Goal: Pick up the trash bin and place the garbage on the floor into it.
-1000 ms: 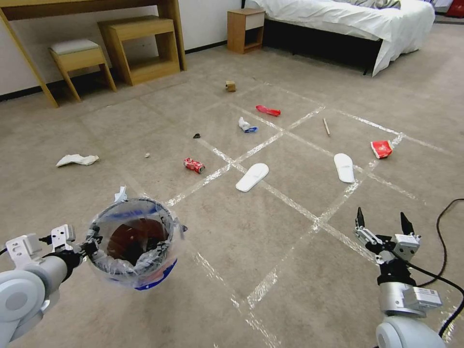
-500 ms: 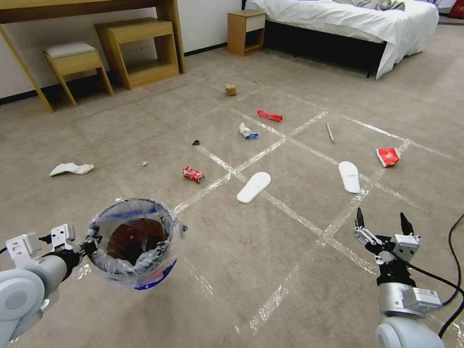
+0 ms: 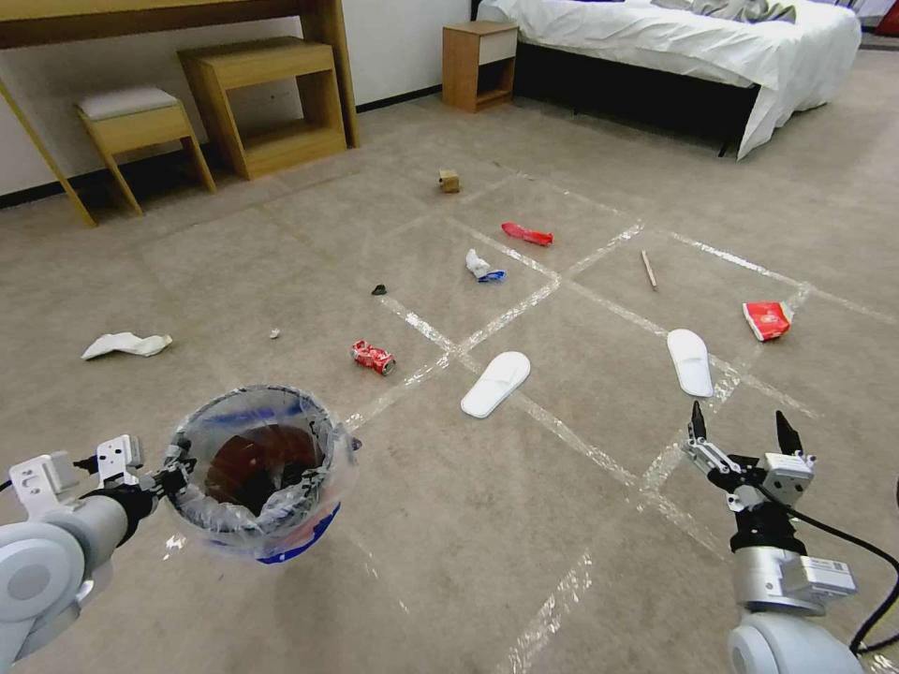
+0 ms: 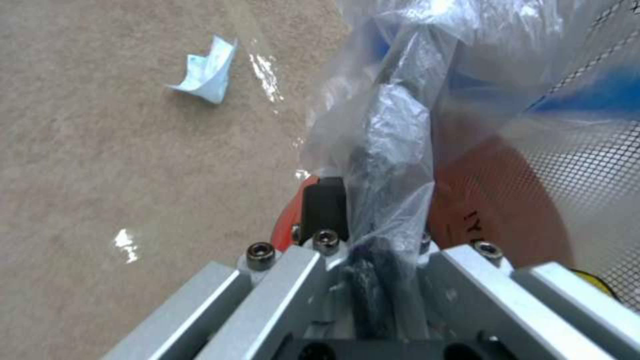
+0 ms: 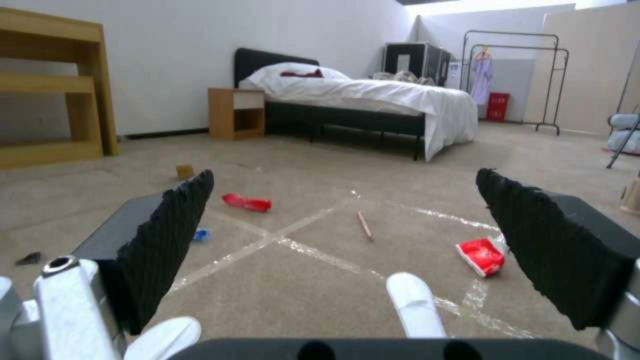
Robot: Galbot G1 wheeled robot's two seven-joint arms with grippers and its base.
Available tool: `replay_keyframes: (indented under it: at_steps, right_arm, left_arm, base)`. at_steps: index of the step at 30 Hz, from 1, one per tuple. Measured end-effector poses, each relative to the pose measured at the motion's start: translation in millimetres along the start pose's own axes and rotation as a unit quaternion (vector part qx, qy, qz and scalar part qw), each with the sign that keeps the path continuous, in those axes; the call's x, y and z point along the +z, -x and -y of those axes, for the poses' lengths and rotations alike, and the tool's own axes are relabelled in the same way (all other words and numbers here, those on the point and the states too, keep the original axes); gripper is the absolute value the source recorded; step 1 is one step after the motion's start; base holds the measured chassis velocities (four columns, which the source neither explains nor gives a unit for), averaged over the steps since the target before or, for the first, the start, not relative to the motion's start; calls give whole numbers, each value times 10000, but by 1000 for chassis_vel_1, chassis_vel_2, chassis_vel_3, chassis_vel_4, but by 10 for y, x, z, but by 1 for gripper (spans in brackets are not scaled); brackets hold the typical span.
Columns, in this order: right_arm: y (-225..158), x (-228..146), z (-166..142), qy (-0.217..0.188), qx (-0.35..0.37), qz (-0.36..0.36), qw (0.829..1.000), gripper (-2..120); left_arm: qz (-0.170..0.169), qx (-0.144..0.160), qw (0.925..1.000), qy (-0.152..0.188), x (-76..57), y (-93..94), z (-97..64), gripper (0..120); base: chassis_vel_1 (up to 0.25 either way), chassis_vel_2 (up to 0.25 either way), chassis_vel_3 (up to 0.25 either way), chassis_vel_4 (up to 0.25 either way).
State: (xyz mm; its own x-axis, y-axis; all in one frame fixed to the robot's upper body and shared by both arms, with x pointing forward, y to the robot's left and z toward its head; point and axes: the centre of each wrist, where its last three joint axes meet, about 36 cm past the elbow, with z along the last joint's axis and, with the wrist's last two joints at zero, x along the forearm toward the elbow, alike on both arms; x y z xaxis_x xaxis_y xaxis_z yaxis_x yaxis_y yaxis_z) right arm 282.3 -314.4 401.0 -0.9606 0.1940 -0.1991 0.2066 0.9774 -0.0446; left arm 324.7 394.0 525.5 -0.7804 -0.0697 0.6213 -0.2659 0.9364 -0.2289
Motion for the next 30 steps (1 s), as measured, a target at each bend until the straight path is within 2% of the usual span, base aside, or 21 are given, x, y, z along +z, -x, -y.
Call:
replay_keyframes:
  at_steps: [30]
  right_arm:
    - [22,92,-3,21,8,-80,10000,100]
  left_arm:
    - [-101,84,9999,89,40,9,27,0]
  base:
    - [-128,129,125,-127]
